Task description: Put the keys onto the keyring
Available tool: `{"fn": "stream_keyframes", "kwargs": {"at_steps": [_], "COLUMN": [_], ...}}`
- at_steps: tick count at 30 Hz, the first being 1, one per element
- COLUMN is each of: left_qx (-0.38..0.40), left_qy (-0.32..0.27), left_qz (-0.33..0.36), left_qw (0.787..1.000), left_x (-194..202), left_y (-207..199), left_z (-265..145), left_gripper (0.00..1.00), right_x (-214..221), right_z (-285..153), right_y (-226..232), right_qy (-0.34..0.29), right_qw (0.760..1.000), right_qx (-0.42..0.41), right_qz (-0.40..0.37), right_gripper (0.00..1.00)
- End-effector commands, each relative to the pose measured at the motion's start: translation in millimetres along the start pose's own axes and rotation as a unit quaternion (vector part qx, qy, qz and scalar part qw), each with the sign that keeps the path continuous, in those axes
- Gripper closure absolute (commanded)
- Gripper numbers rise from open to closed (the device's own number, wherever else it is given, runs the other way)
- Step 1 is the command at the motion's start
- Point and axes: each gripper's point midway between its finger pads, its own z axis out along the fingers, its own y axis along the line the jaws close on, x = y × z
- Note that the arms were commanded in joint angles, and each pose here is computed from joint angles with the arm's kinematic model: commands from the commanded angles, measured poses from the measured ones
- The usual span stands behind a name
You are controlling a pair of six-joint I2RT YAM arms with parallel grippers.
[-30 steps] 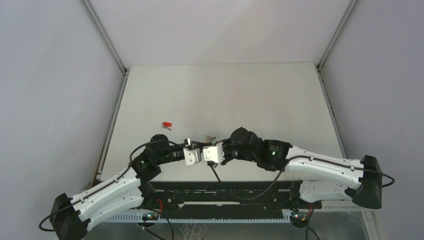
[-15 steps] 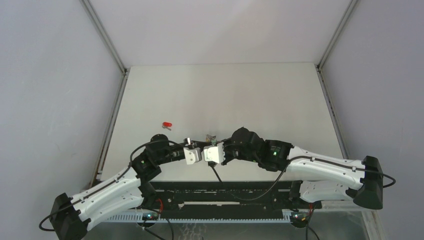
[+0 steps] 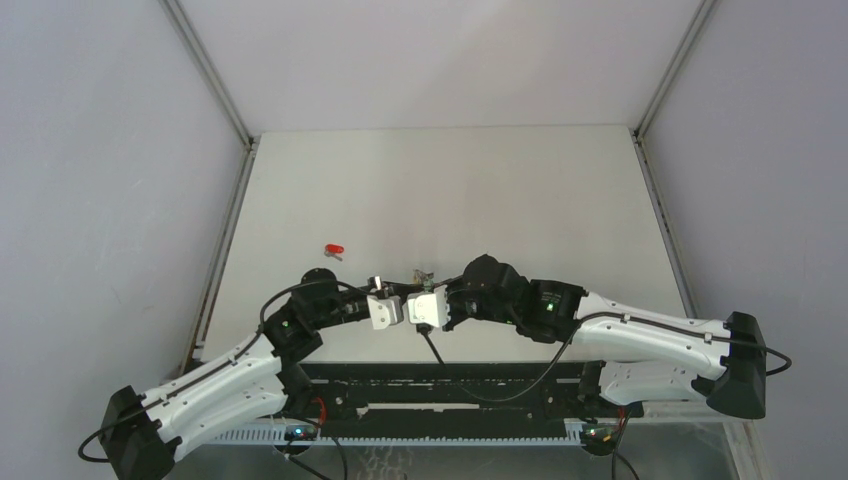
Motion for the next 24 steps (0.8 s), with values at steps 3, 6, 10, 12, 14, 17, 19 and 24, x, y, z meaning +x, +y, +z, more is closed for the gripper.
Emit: {"fn": "stream_keyframes", "kwargs": {"at_steps": [3,6,10,12,14,17,19,24], "left_qx": [-0.016,-0.015,-0.012,-0.009,-0.009,-0.008,-0.008,-0.016], "left_qy": [-0.056,-0.057,-0.057,-0.058,-0.057,-0.054,-0.053,-0.046], "left_qz": [0.024,0.024,0.023,0.023,0.023,0.023,0.022,0.021], "left_qw": [0.998,0.998,0.998,0.998,0.998,0.998,0.998,0.999], "left_x": [-41.3,-42.2,-42.0,-42.7,-42.2,-41.4,-40.8,-38.0], "left_y": [18.2,18.0,16.7,16.2,15.8,15.7,15.7,18.5], "left_z": [1.2,0.9,1.1,1.2,1.2,1.3,1.4,1.1], "left_gripper": [1.00,1.00,1.00,1.00,1.00,1.00,1.00,1.00], "right_x": [-11.9,-12.0,-11.9,-11.7,-11.1,-10.7,-11.2,-11.6], "right_z": [-2.5,-2.5,-2.5,-2.1,-2.1,-2.3,-3.0,-4.3], "right_y": [-6.7,-6.8,-7.3,-7.5,-7.8,-8.7,-8.9,-8.6], "right_qy": [-0.022,-0.022,-0.022,-0.021,-0.020,-0.018,-0.019,-0.019], "right_qw": [1.000,1.000,1.000,1.000,1.000,1.000,1.000,1.000], "right_qx": [0.015,0.015,0.017,0.017,0.019,0.021,0.022,0.022], "right_qz": [-0.003,-0.002,-0.003,-0.002,-0.002,-0.001,-0.002,-0.003], "right_gripper": [1.00,1.00,1.00,1.00,1.00,1.00,1.00,1.00]}}
